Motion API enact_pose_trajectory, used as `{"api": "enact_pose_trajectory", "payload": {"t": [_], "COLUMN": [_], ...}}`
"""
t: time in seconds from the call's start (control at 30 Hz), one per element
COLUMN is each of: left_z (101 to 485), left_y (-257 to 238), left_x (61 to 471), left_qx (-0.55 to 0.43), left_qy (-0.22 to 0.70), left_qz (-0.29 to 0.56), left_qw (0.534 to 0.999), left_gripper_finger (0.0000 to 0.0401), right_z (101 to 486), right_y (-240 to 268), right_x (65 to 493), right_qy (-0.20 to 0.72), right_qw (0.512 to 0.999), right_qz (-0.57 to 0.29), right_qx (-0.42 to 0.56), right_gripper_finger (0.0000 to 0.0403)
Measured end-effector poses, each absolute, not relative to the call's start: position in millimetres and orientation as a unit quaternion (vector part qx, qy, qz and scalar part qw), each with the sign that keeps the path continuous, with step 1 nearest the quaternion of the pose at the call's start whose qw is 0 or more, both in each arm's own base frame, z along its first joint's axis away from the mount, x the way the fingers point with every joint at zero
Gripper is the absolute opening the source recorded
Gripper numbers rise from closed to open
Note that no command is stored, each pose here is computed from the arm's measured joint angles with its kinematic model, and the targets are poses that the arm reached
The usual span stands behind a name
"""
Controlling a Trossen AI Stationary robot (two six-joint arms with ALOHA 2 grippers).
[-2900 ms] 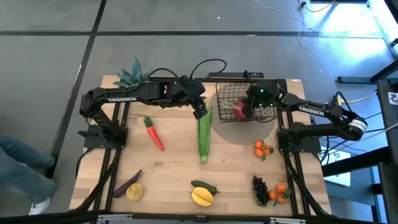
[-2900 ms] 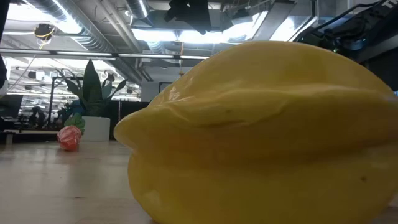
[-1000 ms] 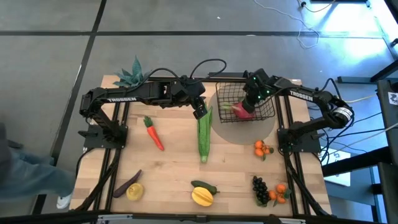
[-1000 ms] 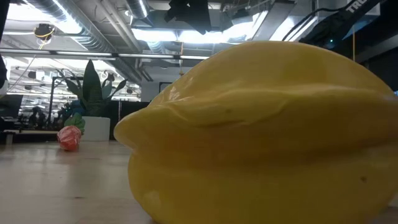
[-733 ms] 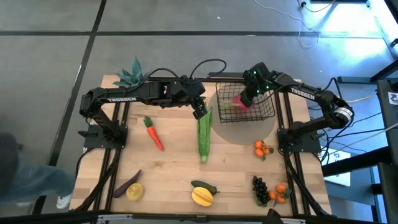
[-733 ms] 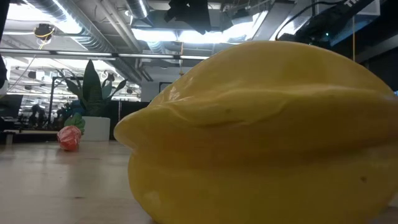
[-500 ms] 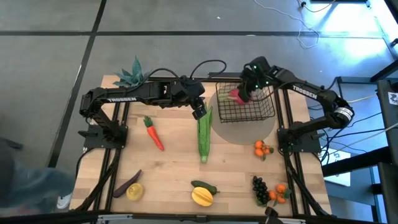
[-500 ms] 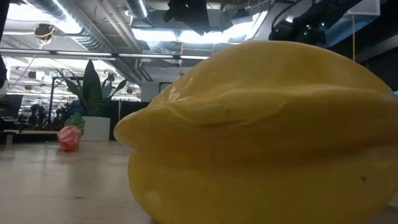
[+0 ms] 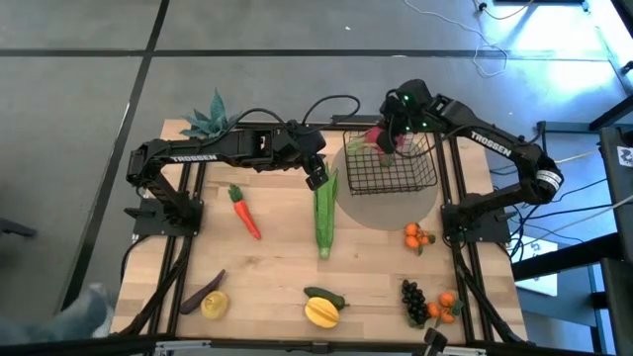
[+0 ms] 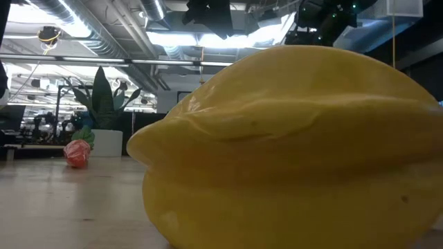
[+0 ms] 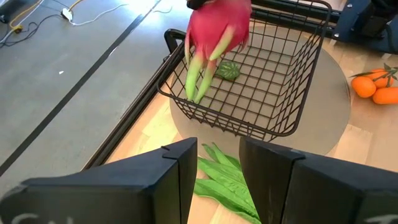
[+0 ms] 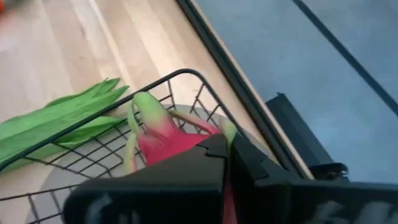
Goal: Build produce basket
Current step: Put the dragon fruit into the black wire basket
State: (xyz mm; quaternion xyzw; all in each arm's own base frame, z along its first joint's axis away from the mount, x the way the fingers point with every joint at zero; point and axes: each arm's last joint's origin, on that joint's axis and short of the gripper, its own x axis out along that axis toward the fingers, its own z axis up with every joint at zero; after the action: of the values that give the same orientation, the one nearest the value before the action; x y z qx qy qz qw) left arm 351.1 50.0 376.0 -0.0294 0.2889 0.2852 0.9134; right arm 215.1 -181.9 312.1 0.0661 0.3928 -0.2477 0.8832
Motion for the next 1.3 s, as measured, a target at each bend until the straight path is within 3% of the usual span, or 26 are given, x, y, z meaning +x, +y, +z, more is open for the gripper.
{"api": "enact_pose_trajectory", "payload": {"t": [0.5,1.3], "left_z": [375.9,375.8], "left_y": [50.0,56.1], "left_x": [351.1,350.1], "left_qx": [-0.029,-0.032], "left_qy": [0.289,0.290], "left_qz": [0.285,0.293], "left_qw": [0.913,0.911], "left_gripper_finger": [0.0109,0.0109], "right_z": [331.5,223.5], "right_y": [-178.8,-168.8], "right_x": [212.7,213.8], "right_qy": [0.310,0.200], "right_qw": [0.886,0.910], "right_qz": [-0.332,-0.309], "right_qx": [0.093,0.189], "right_gripper_finger": [0.0000,0.0000]}}
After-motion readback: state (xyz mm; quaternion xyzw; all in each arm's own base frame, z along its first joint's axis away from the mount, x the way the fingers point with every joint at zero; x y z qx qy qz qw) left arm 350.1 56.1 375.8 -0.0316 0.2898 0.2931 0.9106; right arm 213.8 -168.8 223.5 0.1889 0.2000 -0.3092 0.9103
